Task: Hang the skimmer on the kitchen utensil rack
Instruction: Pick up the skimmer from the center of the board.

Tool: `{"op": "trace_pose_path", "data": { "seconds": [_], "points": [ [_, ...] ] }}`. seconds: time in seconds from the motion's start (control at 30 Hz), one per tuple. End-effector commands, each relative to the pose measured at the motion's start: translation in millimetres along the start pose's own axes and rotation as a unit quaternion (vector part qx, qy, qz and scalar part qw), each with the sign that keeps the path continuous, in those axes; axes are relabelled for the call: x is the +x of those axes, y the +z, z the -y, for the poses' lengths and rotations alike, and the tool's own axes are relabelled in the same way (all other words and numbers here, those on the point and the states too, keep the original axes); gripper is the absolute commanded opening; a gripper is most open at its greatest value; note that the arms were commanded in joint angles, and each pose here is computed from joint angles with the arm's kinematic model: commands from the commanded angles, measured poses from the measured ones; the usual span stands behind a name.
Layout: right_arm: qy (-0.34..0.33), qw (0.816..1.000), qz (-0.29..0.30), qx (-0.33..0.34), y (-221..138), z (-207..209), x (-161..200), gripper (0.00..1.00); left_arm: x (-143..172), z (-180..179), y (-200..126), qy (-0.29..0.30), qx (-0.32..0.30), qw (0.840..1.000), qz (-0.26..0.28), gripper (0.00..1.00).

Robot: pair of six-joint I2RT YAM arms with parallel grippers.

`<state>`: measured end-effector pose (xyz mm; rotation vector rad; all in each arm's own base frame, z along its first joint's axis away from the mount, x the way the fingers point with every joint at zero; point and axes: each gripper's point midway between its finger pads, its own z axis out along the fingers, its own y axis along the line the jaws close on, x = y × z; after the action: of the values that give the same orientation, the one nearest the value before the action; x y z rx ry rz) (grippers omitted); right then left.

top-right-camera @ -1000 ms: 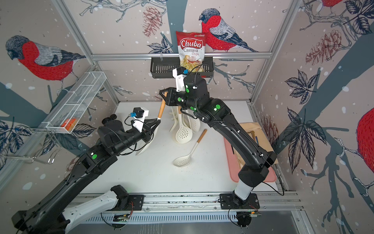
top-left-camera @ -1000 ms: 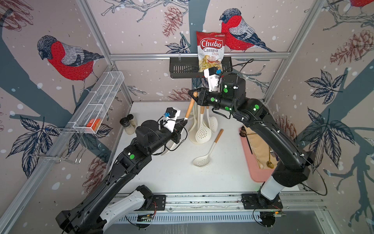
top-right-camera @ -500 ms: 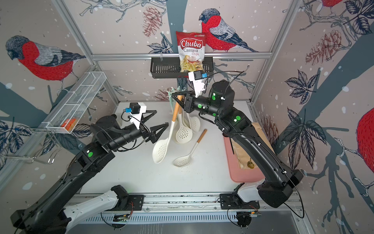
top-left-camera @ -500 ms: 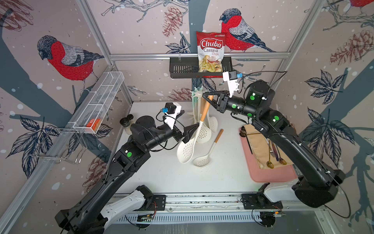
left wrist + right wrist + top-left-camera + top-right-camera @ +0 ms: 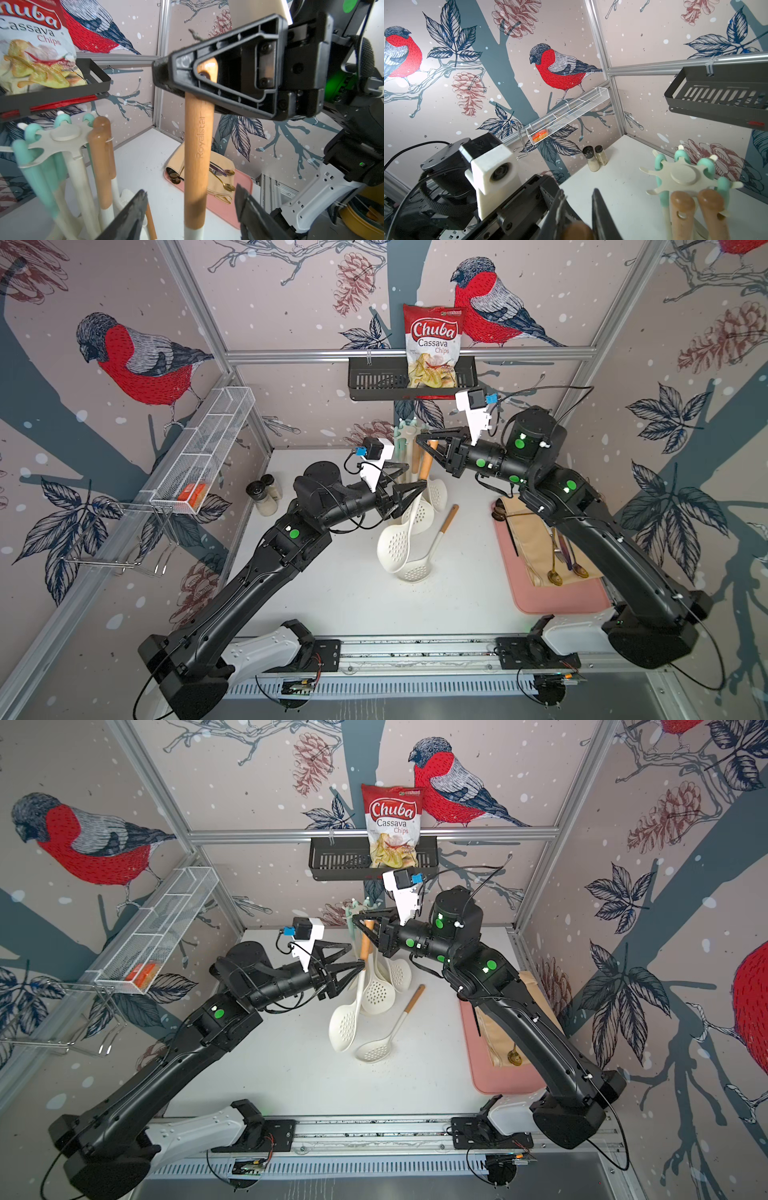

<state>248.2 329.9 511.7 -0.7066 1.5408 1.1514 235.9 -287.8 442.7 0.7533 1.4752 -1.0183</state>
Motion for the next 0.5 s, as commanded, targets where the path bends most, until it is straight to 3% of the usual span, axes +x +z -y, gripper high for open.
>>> {"op": "trace_pose_path", "data": {
  "seconds": [0.0,0.23,0.47],
  "points": [
    [-0.006,1.000,0.020,-0.002,-1.9,-6.0,-11.8,0.00,-23.2,5.3,5.1,0.007,0.011,0.999,0.045,0.65],
    [0.003,1.000,0.017,0.017,3.0,-3.6,-8.8,0.00,-22.4,-8.3,22.3,0.035,-0.028,0.998,0.032,0.57],
    [0.004,1.000,0.014,0.021,4.2,-4.4,-6.2,0.00,-31.7,-11.5,25.2,0.048,-0.038,0.997,0.039,0.40]
  ]
}}
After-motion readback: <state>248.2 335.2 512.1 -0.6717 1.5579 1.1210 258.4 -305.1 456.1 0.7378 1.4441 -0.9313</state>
